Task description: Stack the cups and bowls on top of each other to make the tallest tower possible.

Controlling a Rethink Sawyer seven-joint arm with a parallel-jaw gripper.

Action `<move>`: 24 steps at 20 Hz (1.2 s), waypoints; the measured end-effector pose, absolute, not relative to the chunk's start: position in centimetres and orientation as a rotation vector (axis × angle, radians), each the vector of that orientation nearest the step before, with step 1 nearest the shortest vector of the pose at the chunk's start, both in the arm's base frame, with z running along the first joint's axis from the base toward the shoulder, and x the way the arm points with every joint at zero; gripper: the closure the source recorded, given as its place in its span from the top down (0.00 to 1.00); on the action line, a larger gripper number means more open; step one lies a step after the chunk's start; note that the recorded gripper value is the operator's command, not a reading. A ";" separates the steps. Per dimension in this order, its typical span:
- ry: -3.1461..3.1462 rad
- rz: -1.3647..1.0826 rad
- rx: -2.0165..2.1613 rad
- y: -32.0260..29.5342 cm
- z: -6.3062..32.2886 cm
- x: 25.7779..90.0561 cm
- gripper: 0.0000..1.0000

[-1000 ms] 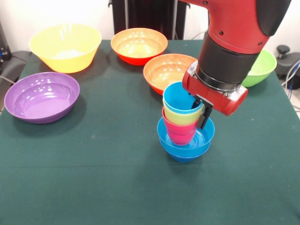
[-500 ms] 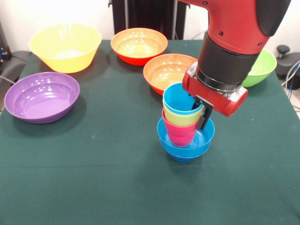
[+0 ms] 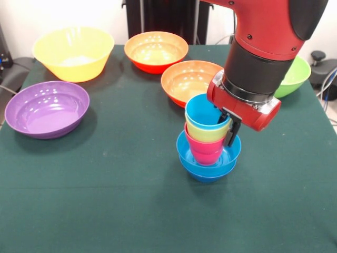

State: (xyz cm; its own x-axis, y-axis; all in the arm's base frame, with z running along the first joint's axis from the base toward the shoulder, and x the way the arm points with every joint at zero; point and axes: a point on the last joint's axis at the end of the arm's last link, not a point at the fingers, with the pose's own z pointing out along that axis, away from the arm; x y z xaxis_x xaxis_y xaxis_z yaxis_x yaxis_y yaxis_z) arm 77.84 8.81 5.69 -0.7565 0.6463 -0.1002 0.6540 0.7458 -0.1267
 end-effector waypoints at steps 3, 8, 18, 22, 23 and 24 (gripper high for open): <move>2.888 -0.232 1.081 9.0 5.7 77.9 0.00; 2.889 -0.227 1.081 9.2 5.8 77.9 0.00; 2.890 -0.226 1.062 10.2 5.6 77.6 0.00; 2.872 -0.221 1.054 10.2 5.3 77.7 0.00; 2.869 -0.220 1.053 10.2 5.3 77.7 0.00; 2.867 -0.220 1.052 10.2 5.3 77.7 0.00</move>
